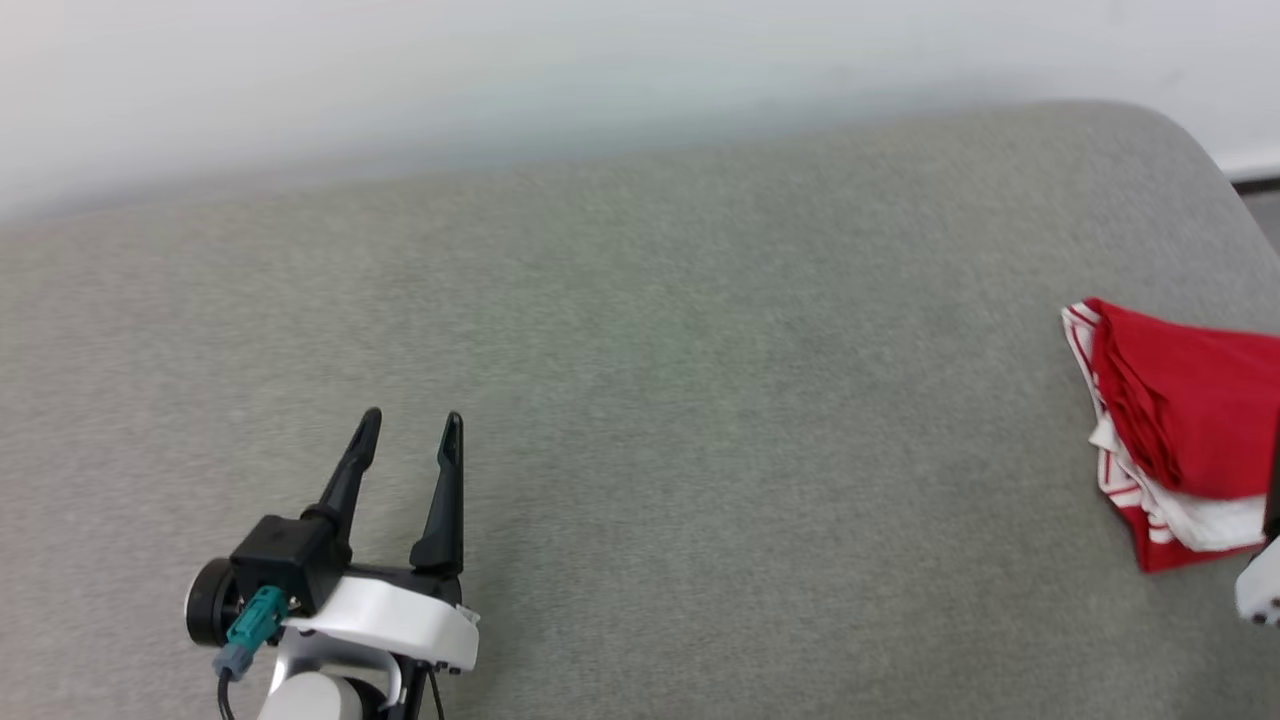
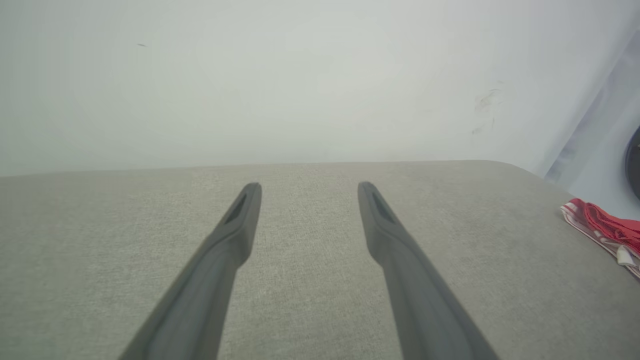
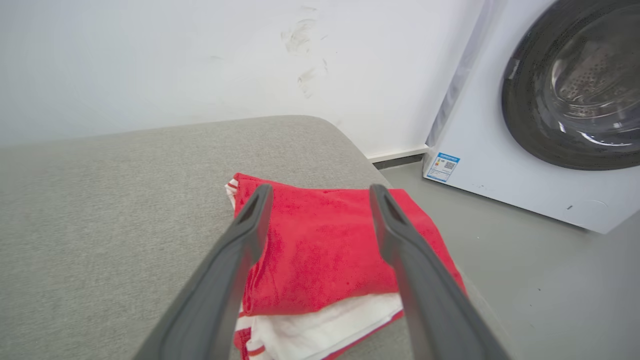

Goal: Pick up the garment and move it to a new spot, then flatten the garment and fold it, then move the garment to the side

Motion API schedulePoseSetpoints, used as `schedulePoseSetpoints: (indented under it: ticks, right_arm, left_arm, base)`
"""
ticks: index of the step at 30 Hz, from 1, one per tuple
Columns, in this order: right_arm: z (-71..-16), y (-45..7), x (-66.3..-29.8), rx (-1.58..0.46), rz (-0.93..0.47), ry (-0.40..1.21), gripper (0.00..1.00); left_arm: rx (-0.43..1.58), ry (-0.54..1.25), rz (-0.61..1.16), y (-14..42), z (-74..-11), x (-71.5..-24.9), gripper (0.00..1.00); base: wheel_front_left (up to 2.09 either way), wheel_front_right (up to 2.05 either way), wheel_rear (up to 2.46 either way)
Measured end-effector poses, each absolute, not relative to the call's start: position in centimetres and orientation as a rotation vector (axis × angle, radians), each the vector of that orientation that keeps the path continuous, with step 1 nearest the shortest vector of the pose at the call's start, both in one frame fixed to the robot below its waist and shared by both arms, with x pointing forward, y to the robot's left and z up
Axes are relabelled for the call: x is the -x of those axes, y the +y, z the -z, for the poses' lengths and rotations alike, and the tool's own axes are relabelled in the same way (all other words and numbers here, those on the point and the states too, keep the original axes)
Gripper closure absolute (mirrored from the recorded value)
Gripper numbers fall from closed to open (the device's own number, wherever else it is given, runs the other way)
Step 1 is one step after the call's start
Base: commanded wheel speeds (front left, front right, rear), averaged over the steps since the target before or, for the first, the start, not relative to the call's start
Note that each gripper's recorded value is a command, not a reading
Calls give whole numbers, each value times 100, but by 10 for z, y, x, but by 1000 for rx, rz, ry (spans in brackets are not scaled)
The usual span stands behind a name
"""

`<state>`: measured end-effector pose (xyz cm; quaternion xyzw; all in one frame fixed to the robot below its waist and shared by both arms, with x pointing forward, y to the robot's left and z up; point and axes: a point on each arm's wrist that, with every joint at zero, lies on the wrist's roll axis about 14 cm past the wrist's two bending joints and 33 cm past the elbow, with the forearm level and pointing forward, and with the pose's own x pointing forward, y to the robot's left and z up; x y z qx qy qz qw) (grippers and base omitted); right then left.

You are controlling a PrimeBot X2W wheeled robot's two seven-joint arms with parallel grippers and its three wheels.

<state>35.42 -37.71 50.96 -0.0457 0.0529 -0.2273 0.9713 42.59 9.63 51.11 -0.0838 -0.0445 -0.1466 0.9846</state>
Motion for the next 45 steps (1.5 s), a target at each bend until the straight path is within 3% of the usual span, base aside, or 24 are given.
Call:
schedulePoseSetpoints:
  ticks: [12, 23, 45]
  right_arm:
    - [-519, -269, -370, -31, 181, 23, 0]
    - [-543, -202, -351, -38, -13, -47, 0]
    - [-553, -186, -331, -78, -61, -75, 0]
  left_arm:
    - [155, -102, 93, 161, -516, -387, 0]
    - [113, -113, 24, 189, -519, -357, 0]
    - [121, -92, 42, 178, -511, -343, 0]
  base:
    - [0, 0, 0]
    - [0, 0, 0]
    - [0, 0, 0]
